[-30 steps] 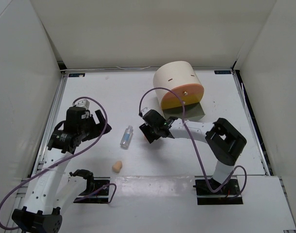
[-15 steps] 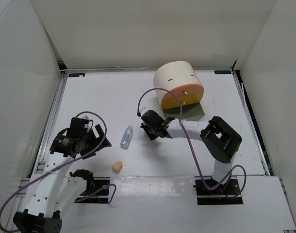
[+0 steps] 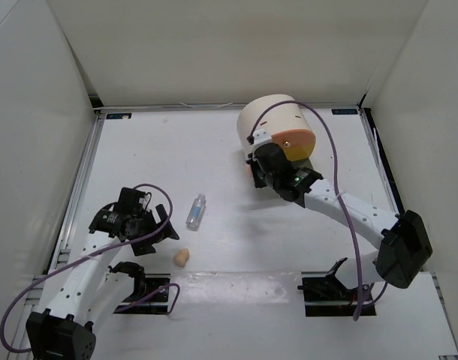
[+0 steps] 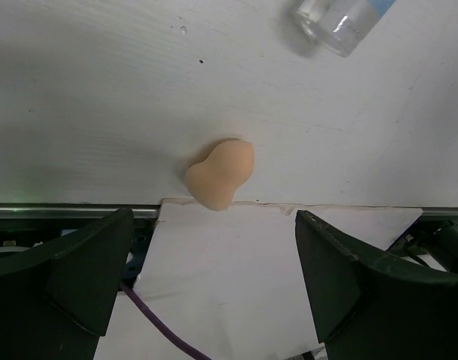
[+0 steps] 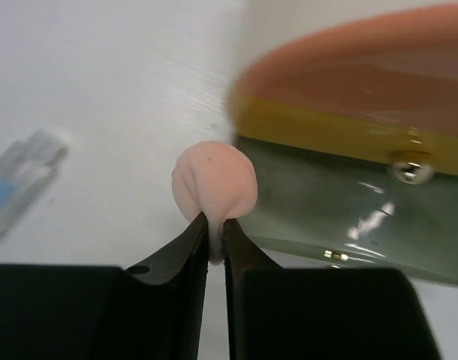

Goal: Organize the makeup

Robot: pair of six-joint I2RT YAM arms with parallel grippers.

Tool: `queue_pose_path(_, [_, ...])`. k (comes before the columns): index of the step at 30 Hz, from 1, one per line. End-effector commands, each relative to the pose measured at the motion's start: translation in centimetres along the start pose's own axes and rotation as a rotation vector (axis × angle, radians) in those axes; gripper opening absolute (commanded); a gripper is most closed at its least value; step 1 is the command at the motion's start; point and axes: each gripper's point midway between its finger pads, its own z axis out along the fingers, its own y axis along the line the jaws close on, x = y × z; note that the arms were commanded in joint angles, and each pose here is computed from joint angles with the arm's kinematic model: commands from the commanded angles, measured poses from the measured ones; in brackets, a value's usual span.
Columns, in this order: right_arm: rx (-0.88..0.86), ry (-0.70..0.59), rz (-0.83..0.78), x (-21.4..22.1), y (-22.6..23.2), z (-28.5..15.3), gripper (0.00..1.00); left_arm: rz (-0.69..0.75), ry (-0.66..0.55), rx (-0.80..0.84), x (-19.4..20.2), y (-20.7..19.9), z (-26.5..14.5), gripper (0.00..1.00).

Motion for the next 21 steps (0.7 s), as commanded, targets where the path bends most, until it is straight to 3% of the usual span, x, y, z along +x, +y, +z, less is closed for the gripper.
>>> queue_pose_path(1, [0.154, 0.052, 0.024, 1.2, -4.5, 0.0, 0.15, 0.027, 0.010, 0.027, -0.2, -0.4, 1.0, 0.98])
queue_pose_path(8, [0.289, 0.122, 0.037, 2.9, -8.9, -0.4, 0.24, 0.034, 0.071, 0.077, 1.1, -0.5, 2.6, 0.93])
queue_pose_path(10, [0.283, 0.119, 0.037, 2.8, -9.0, -0.5, 0.37, 0.037, 0.085, 0.070, 1.2, -0.4, 2.8, 0.93])
queue_pose_path(11, [0.265, 0.128, 0.029, 3.1, -8.8, -0.4, 0.50, 0.038, 0.087, 0.062, 1.1, -0.4, 2.9, 0.92])
queue_pose_path(13, [0.254, 0.134, 0.028, 3.3, -8.6, -0.4, 0.65, 0.038, 0.096, 0.052, 1.1, -0.2, 3.1, 0.92])
queue_pose_path(14, [0.241, 0.133, 0.030, 3.2, -8.3, -0.4, 0.81, 0.041, 0.092, 0.060, 0.9, -0.5, 3.2, 0.92])
queue_pose_path(16, [0.240, 0.129, 0.034, 3.1, -8.4, -0.4, 0.99, 0.049, 0.119, 0.040, 1.4, -0.2, 3.8, 0.92])
queue_pose_path(21, [0.200, 0.103, 0.042, 2.1, -7.7, -0.9, 0.99, 0.093, 0.115, -0.029, 1.0, -0.2, 4.3, 0.91])
